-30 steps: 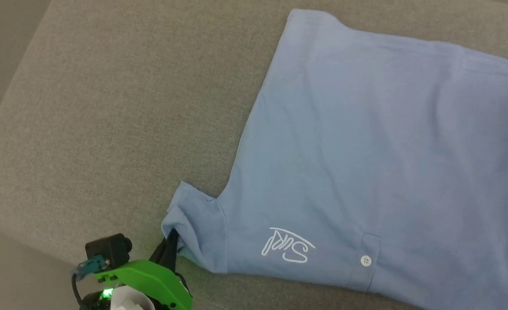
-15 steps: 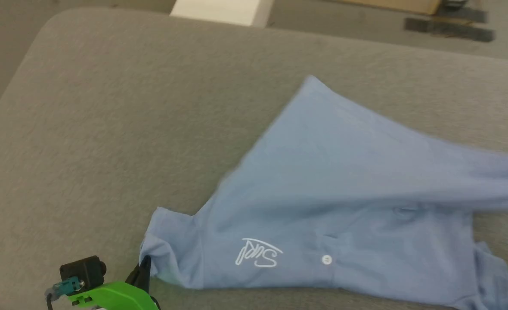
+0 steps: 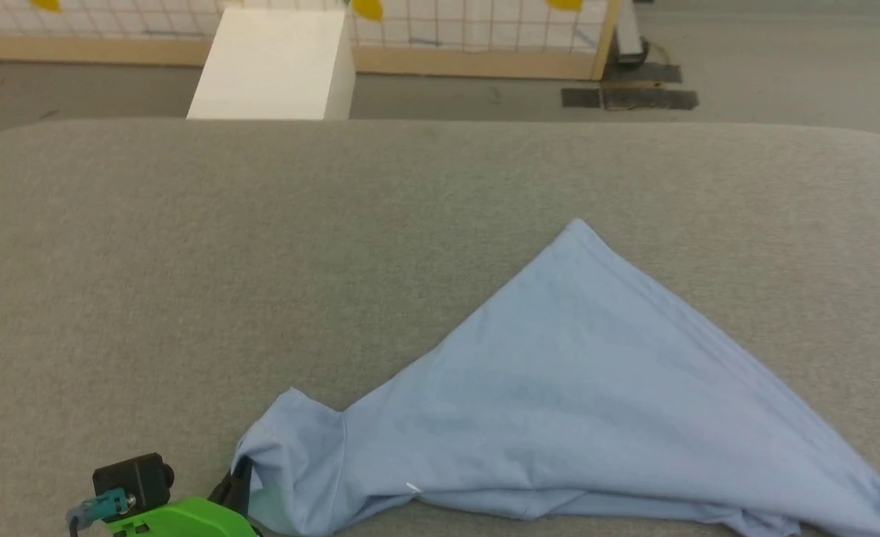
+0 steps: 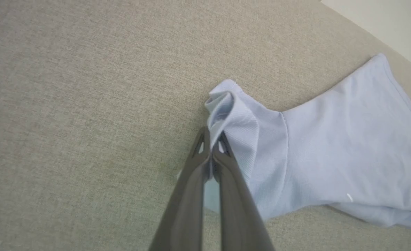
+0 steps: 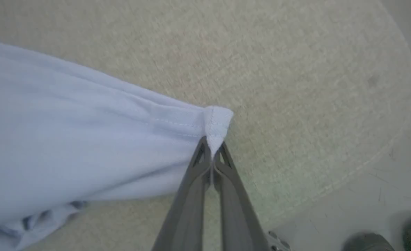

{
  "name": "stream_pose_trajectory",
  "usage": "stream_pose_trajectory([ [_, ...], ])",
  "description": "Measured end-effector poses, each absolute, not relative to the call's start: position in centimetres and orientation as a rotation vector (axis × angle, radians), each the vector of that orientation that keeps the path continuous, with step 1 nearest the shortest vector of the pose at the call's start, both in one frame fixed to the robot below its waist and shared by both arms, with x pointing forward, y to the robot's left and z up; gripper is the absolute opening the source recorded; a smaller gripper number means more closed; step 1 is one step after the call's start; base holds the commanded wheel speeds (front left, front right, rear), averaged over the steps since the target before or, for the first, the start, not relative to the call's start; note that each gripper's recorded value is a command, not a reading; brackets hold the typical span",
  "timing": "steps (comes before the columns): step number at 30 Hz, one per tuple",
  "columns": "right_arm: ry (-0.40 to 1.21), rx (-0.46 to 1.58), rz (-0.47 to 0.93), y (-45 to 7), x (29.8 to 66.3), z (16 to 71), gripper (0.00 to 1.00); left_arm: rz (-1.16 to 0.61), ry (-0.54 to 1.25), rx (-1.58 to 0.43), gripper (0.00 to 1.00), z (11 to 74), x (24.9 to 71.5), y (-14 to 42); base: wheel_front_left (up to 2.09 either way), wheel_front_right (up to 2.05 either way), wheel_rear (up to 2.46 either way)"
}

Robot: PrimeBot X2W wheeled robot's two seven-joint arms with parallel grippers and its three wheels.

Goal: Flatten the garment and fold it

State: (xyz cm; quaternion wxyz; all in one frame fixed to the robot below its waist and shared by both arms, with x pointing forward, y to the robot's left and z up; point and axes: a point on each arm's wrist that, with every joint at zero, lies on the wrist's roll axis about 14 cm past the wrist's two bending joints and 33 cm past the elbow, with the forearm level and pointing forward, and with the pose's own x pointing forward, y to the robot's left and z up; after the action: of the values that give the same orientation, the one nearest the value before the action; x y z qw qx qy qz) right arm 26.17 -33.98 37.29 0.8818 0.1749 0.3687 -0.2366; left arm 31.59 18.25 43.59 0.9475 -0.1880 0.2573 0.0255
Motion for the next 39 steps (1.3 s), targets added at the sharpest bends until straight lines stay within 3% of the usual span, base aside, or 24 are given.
stream_pose_trajectory([
  [5,0.894,0.42,-0.49,-33.3,23.5,35.9,0.0,0.024,0.516,-0.382,0.0,44.0,31.4,17.5,0.0,0.0,0.0],
  [6,0.899,0.425,-0.489,-33.3,23.3,36.0,0.12,0.021,0.516,-0.381,0.0,44.1,31.3,17.4,0.0,0.0,0.0],
  [7,0.896,0.426,-0.489,-33.3,23.3,36.1,0.35,0.018,0.514,-0.381,0.0,44.2,31.3,17.4,0.0,0.0,0.0],
  [8,0.889,0.424,-0.487,-33.3,23.4,36.2,0.49,0.017,0.511,-0.381,0.0,44.2,31.2,17.3,0.0,0.0,0.0],
  [9,0.876,0.417,-0.485,-33.3,23.5,36.5,1.0,0.016,0.509,-0.382,0.0,44.3,31.2,17.3,0.0,0.0,0.0],
  [12,0.773,0.353,-0.477,-33.8,25.2,38.3,1.0,0.017,0.507,-0.382,0.0,44.3,31.1,17.4,0.0,0.0,0.0],
  [16,0.509,0.238,-0.428,-33.8,30.0,43.1,1.0,0.022,0.507,-0.383,0.0,44.3,30.9,17.5,0.0,0.0,0.0],
  [21,0.215,0.154,-0.234,-28.4,37.3,49.1,1.0,0.03,0.516,-0.387,0.0,44.0,30.9,17.7,0.0,0.0,0.0],
  [26,0.044,0.123,-0.009,-22.3,43.1,52.7,1.0,0.03,0.523,-0.389,0.0,43.7,31.3,17.7,0.0,0.0,0.0],
  [33,0.184,0.06,0.222,-15.8,48.7,50.2,1.0,0.031,0.519,-0.398,0.0,43.4,32.4,17.5,0.0,0.0,0.0],
  [39,0.43,0.011,0.296,-13.0,51.9,45.8,1.0,0.061,0.517,-0.418,0.0,42.8,32.8,17.9,0.0,0.0,0.0],
])
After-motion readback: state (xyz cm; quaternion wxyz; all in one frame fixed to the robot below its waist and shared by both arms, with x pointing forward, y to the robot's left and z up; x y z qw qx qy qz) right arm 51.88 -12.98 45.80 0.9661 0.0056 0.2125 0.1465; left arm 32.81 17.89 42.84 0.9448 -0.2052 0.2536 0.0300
